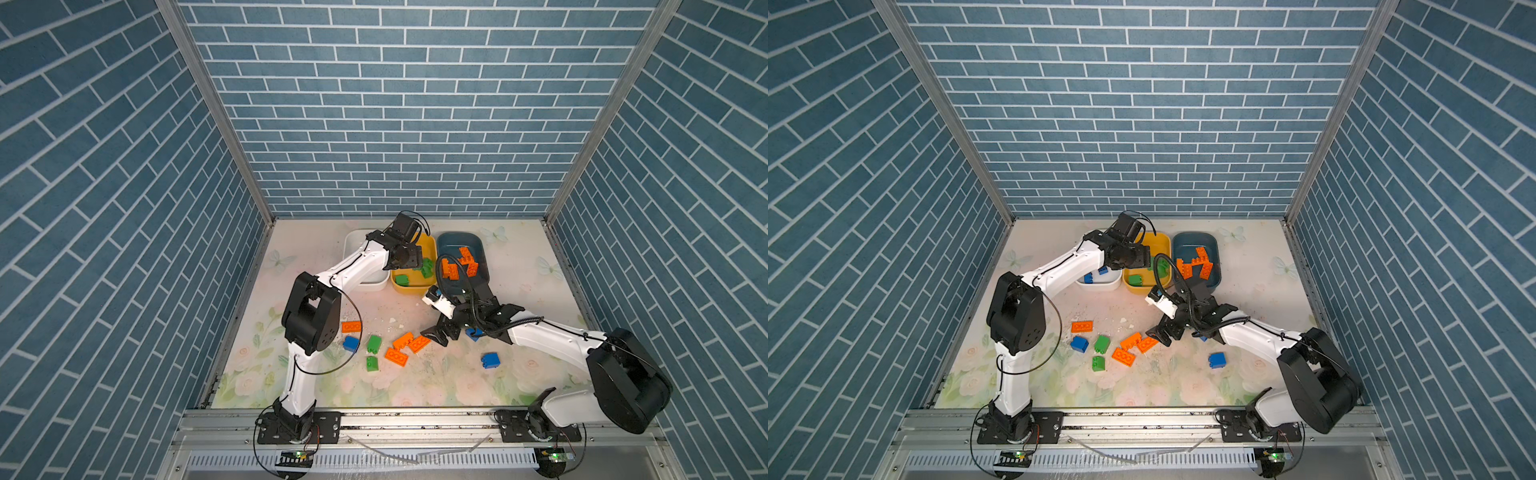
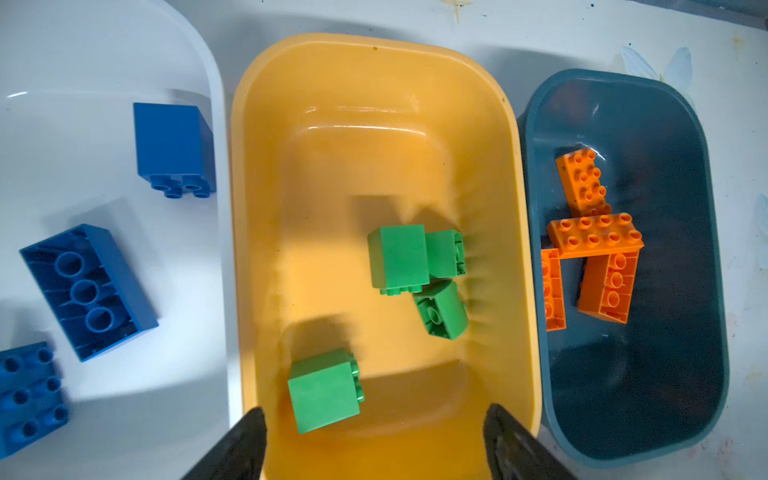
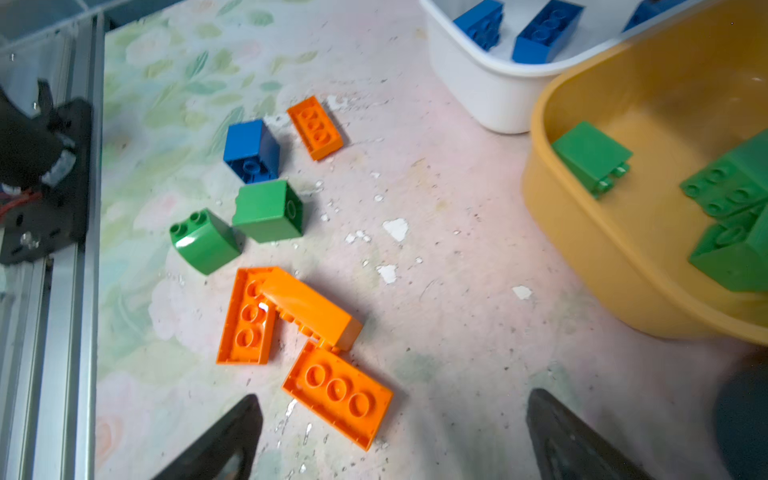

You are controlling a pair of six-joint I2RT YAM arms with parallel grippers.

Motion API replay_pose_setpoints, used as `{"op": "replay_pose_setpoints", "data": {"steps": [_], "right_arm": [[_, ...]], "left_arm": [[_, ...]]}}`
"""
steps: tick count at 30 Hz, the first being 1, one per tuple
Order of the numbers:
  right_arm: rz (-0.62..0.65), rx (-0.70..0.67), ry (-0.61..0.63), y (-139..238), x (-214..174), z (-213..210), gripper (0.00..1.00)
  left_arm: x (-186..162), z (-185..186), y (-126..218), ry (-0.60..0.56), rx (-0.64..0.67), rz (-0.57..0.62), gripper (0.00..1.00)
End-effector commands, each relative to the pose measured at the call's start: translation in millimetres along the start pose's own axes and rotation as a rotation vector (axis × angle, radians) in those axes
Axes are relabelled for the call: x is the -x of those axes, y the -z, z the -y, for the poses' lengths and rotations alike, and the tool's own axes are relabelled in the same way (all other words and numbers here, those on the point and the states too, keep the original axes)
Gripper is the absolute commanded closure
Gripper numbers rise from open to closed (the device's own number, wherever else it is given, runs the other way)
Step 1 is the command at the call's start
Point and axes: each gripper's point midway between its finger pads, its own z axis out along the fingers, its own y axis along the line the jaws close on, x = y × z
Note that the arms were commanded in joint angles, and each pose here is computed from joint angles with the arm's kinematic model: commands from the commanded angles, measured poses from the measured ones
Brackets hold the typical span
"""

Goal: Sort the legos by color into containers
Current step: 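Drop the green brick into the yellow tub while the right moves to the pile, then grasp an orange brick in the pile with the right gripper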

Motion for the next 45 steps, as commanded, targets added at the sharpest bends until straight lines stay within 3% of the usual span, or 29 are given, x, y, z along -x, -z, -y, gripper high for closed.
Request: {"op": "replay_pose_setpoints", "data": {"steps": [1, 10, 22, 31, 45], "right_arm": [[-0.067, 0.097, 0.195, -7.0, -14.5, -21.3, 0.02], [-0.253, 0.187, 0.351, -23.3, -39.0, -36.6, 0.07], [-0.427, 0.267, 0.546, -46.3, -45.2, -39.6, 0.17], [-0.579, 0.228, 0.703, -52.7, -60.5, -31.4, 0.36], [-0.566, 0.158, 0.737, -51.1, -55.5, -25.4, 0.7]], "left_arm": [[10.1, -9.5, 30.8, 0.024, -0.016, 0.047, 0.11], [6.2, -77.1, 51.8, 0.167, 0.05, 0.08, 0.01], [-5.6, -128.1, 80.6, 0.248, 0.121, 0.129, 0.01], [-8.5, -133.7, 80.3, 0.263, 0.118, 0.13, 0.01], [-15.8, -133.6, 69.3, 0.278, 0.108, 0.1, 0.01]]}}
